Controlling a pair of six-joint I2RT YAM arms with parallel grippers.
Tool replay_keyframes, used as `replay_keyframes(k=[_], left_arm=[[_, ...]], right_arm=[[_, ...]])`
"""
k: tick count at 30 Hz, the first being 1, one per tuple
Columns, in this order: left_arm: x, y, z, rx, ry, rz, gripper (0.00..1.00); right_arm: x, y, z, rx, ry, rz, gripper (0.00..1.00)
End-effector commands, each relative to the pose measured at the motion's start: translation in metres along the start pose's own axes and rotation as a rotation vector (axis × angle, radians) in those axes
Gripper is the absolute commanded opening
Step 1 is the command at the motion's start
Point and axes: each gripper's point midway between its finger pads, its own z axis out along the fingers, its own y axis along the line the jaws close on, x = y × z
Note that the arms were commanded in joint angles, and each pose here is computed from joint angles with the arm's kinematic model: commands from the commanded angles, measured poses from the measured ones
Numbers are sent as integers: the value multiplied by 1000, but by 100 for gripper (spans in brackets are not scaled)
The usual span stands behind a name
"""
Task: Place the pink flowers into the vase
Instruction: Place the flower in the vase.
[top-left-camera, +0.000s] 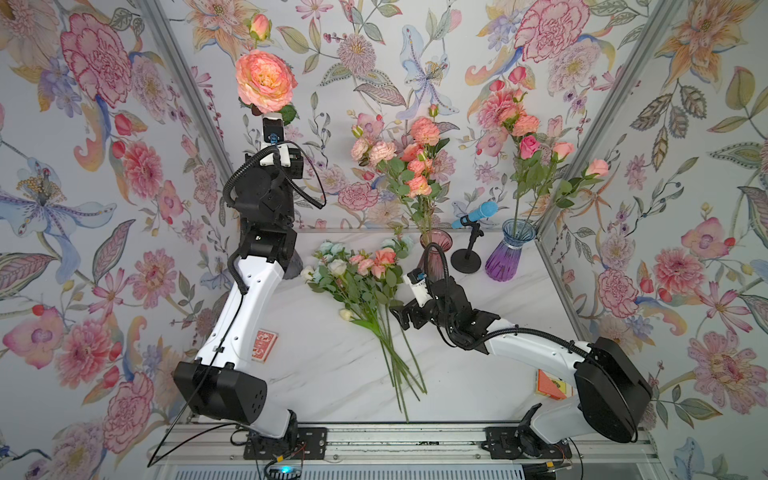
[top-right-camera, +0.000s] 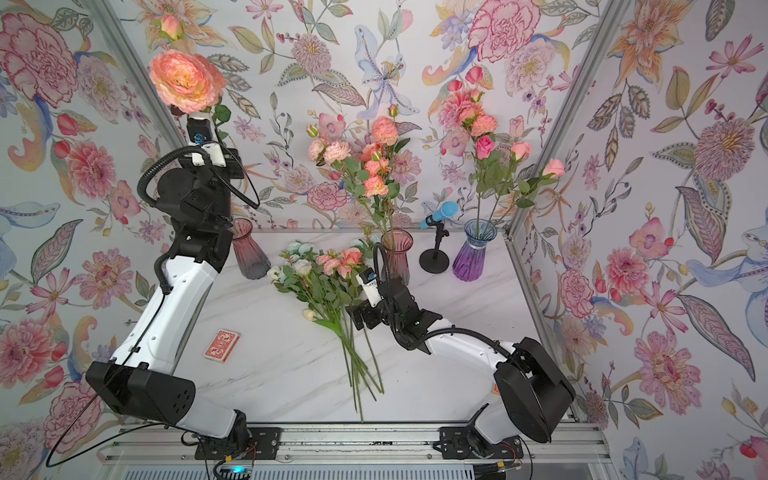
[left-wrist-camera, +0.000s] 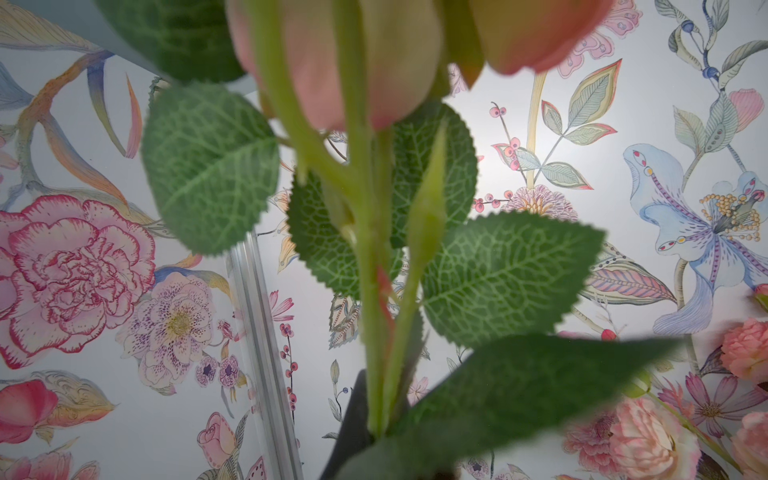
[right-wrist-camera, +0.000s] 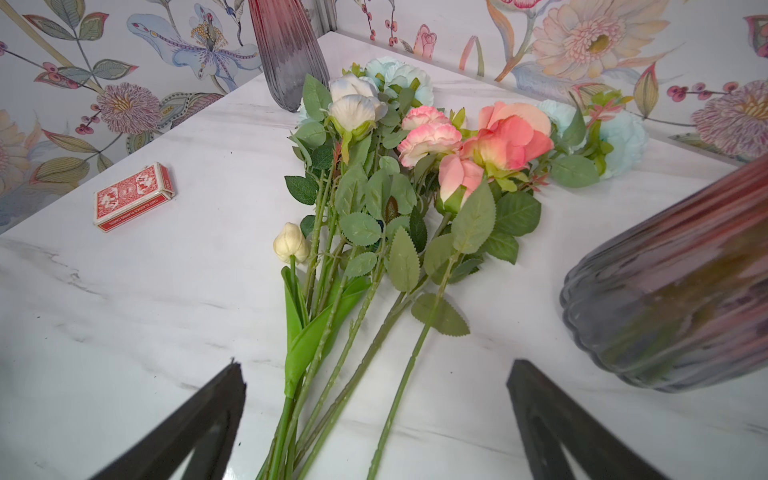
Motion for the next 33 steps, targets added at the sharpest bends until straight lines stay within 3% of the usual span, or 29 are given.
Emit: replay_keyframes(k=[1, 3, 22, 27, 28, 33], left_arm=[[-18, 8, 6, -4, -49, -35, 0], [3, 0, 16, 5, -2, -51, 0], [57, -5, 11, 3, 149, -96, 0], [86, -12, 2, 10, 223, -121, 7], [74, -5, -5, 4, 205, -133, 7], [87, -3, -15, -17, 223, -147, 15]], right_arm=[[-1, 0, 3, -16, -12, 19, 100], [-1, 0, 4, -19, -14, 21, 99], [-2, 0, 8, -42, -9, 39, 98], [-2, 3, 10, -54, -10, 43, 98], [-1, 3, 10, -55, -7, 44, 98], [-2, 5, 10, -60, -7, 44, 98]])
